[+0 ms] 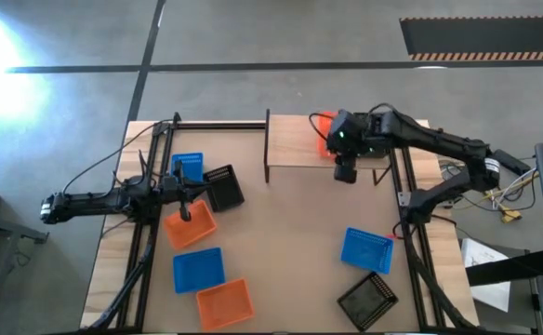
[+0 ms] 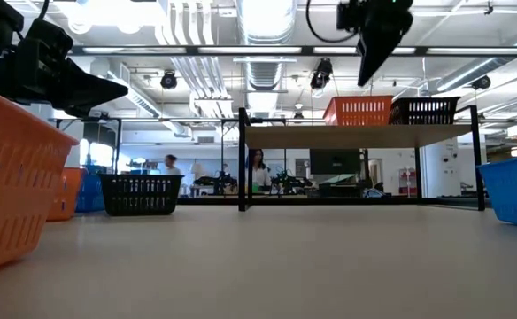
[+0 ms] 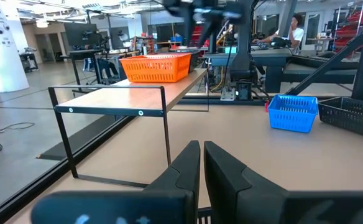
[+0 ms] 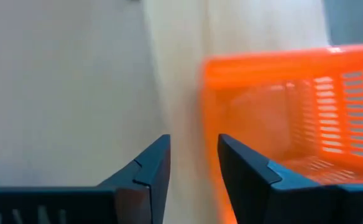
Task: Stack baskets on shelf by color
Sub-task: Put the bottom right blue bin on the shelf
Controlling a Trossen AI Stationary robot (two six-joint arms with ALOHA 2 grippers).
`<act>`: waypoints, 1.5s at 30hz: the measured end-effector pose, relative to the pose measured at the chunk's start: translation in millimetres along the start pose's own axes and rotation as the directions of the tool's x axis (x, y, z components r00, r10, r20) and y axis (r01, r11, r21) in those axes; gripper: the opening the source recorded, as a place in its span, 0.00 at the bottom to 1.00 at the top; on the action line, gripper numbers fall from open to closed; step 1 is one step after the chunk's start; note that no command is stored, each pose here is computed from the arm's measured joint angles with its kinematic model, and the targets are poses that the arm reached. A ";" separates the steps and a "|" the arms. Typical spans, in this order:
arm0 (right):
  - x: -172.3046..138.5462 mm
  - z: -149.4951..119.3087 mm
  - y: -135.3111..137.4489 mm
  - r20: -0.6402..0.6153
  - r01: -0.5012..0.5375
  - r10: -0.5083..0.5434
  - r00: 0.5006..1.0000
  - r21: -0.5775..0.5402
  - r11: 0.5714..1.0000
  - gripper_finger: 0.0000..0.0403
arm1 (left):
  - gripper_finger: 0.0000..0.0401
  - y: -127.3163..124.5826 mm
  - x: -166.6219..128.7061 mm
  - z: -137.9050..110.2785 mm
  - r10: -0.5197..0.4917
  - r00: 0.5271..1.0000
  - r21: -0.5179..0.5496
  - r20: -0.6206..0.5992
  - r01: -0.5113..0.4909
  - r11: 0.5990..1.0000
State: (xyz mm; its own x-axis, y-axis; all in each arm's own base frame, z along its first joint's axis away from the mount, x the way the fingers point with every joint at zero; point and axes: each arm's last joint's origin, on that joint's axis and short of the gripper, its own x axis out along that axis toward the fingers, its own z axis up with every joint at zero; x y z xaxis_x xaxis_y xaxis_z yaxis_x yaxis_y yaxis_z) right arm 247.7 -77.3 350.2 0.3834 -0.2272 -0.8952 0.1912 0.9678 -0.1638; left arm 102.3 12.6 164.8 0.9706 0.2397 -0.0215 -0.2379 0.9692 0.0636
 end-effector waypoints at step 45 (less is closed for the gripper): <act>116.5 -104.2 220.8 -0.281 0.192 0.130 0.951 0.863 0.467 0.42 | 0.02 0.0 0.0 0.2 0.000 1.000 0.000 0.001 0.000 1.000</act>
State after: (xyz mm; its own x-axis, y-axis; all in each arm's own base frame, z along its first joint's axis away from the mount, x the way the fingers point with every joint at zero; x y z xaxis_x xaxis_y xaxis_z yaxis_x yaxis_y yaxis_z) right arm 240.4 121.2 166.5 0.1352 -0.0600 -0.9890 0.9426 0.3153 0.1097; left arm 102.3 12.7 164.9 0.9706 0.2399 -0.0204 -0.2382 0.9691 0.0634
